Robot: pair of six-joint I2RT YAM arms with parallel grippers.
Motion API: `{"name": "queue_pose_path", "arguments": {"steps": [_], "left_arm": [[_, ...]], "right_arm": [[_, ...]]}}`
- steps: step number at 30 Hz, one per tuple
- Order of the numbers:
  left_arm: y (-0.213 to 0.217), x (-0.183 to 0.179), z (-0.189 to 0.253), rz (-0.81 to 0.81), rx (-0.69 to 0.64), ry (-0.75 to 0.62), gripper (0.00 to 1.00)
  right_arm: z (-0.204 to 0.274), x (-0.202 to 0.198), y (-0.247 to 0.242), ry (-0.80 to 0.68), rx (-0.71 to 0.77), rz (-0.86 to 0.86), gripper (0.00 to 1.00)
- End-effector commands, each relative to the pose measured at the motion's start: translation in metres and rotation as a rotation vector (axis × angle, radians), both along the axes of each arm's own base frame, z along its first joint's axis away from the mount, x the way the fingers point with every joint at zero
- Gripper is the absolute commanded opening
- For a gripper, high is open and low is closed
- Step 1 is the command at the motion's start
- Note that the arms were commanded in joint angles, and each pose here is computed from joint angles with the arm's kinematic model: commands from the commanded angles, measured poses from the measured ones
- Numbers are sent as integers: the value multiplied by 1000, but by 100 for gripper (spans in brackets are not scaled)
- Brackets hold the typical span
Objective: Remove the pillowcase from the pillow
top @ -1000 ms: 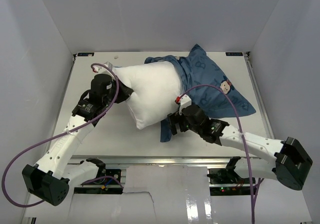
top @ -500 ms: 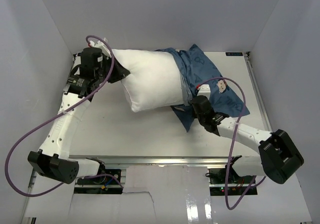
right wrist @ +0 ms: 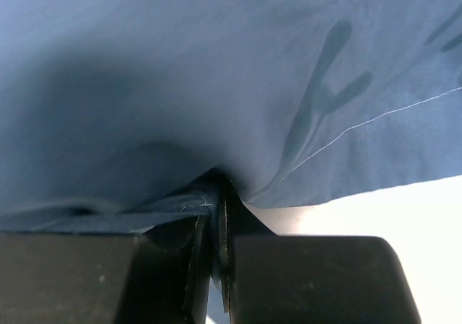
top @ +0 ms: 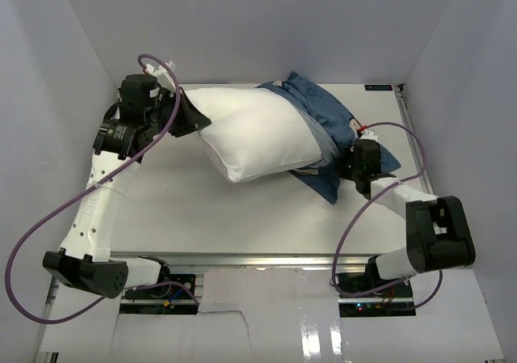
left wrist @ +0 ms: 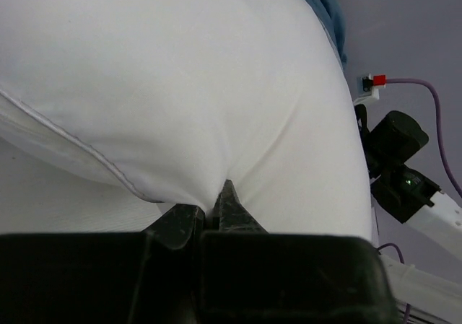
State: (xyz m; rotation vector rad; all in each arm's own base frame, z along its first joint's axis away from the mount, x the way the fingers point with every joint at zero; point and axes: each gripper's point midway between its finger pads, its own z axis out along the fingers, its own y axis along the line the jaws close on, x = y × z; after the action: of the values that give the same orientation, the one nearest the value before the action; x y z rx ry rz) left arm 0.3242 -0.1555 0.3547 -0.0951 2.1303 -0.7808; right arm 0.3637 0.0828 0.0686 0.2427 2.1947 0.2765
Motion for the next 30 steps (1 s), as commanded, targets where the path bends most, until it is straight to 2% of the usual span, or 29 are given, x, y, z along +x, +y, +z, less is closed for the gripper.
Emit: {"name": "queue_pose_path", "arguments": {"steps": [1,2,3,5,6,7,8,9,11,13,14,15,17,19,20,22,23,24,25,26,27,29,30], "left_arm": [[15,-8,63,8,-9,-241,0],[10,-13,63,-30,-25,-248,0],[-5,-25,62,-134,-67,-253,0],[-22,-36,38,-256,-116,-246,0],[-24,-49,38,-289,-137,-271,0],[-27,-52,15,-306,-156,-240,0],[-29,-58,8,-317,-175,-231,0],[-29,-69,9,-334,-184,-259,0],[-28,-77,-20,-328,-197,-206,0],[-24,-86,-27,-305,-197,-226,0],[-24,-88,-47,-294,-200,-179,0],[-23,-93,-50,-288,-211,-174,0],[-28,-103,-76,-310,-247,-108,0],[-31,-112,-76,-319,-292,-127,0],[-29,-111,-89,-287,-289,-108,0],[-27,-111,-98,-263,-287,-99,0],[-26,-110,-103,-254,-284,-88,0],[-26,-111,-114,-252,-285,-58,0],[-28,-112,-120,-254,-283,-40,0],[-28,-112,-126,-254,-279,-26,0],[-27,-112,-133,-245,-271,-14,0],[-27,-114,-138,-239,-264,-15,0],[-26,-114,-143,-236,-262,-9,0]], "right_arm": [[-13,9,-20,48,27,-41,8],[-10,9,-14,39,34,3,8],[-4,7,-3,7,62,61,10],[20,-1,11,-51,89,134,26],[26,-8,16,-66,73,173,36],[45,-19,17,-90,69,186,49],[56,-25,16,-113,66,190,54],[86,-33,14,-195,69,193,64],[109,-51,20,-211,89,240,72],[166,-63,36,-319,111,364,92],[176,-69,41,-312,110,390,97],[207,-68,45,-385,101,418,92],[238,-66,58,-472,115,488,91],[249,-55,72,-480,120,565,91],[271,-52,86,-529,105,627,92],[263,-31,103,-491,73,667,93],[284,-27,122,-541,33,725,94],[258,-13,137,-446,11,752,94],[259,-4,145,-435,-21,758,94],[282,-1,165,-479,-38,797,94],[255,14,179,-404,-69,823,95],[269,28,202,-431,-93,843,94],[243,41,214,-371,-103,857,94]]}}
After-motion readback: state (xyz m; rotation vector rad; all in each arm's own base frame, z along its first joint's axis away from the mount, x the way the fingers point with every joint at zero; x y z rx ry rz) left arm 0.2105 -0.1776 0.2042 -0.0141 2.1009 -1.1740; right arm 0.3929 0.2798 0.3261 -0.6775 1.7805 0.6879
